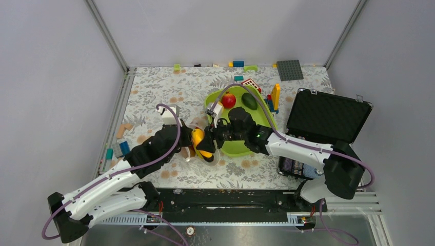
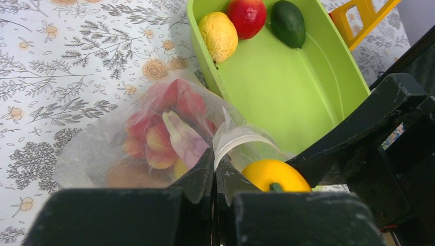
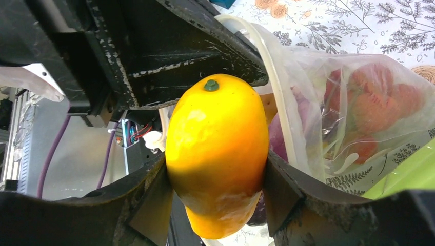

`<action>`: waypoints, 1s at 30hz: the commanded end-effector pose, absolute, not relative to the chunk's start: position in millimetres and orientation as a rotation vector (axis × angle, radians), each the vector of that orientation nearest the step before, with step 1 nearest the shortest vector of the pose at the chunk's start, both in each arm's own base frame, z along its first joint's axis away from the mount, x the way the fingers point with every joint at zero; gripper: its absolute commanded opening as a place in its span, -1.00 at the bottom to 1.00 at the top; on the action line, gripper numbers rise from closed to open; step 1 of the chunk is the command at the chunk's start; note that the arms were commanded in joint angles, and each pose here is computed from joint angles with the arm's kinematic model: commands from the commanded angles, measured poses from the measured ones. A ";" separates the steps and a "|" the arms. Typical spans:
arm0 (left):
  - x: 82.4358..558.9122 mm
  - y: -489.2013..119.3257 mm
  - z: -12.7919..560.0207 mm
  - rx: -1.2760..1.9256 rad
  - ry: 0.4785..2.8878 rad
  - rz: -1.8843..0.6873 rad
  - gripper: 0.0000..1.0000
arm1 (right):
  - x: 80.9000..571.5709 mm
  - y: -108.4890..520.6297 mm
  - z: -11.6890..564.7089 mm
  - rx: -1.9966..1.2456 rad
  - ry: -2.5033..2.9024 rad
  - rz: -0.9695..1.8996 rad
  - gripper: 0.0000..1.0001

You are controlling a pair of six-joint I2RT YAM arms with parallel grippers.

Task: Place the food in the zip-top bag and seal the zipper
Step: Place the fake fruit in the zipper food storage bag.

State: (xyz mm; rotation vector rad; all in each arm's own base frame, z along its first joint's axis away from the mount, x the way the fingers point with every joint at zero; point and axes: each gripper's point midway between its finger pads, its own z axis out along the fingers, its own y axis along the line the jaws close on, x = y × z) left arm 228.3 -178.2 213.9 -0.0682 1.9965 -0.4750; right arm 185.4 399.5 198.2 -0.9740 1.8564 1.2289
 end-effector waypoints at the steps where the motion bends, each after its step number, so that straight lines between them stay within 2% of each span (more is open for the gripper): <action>1: 231.1 -187.9 241.1 -0.093 1.925 -0.566 -1.00 | 190.9 414.8 202.2 -0.980 1.843 1.194 -0.52; 16: 225.6 -189.4 248.6 -0.084 1.908 -0.619 -1.00 | 189.3 430.9 172.1 -0.997 1.963 1.180 -0.43; 23: 223.9 -192.5 250.4 -0.073 1.905 -0.643 -1.00 | 187.2 430.8 175.6 -1.006 1.965 1.166 -0.35; 27: 223.7 -197.4 249.2 -0.061 1.914 -0.656 -1.00 | 193.1 435.1 192.3 -0.915 1.947 1.164 -0.28; 30: 224.0 -199.1 247.9 -0.058 1.920 -0.659 -1.00 | 212.8 434.9 198.0 -0.727 1.961 1.115 -0.08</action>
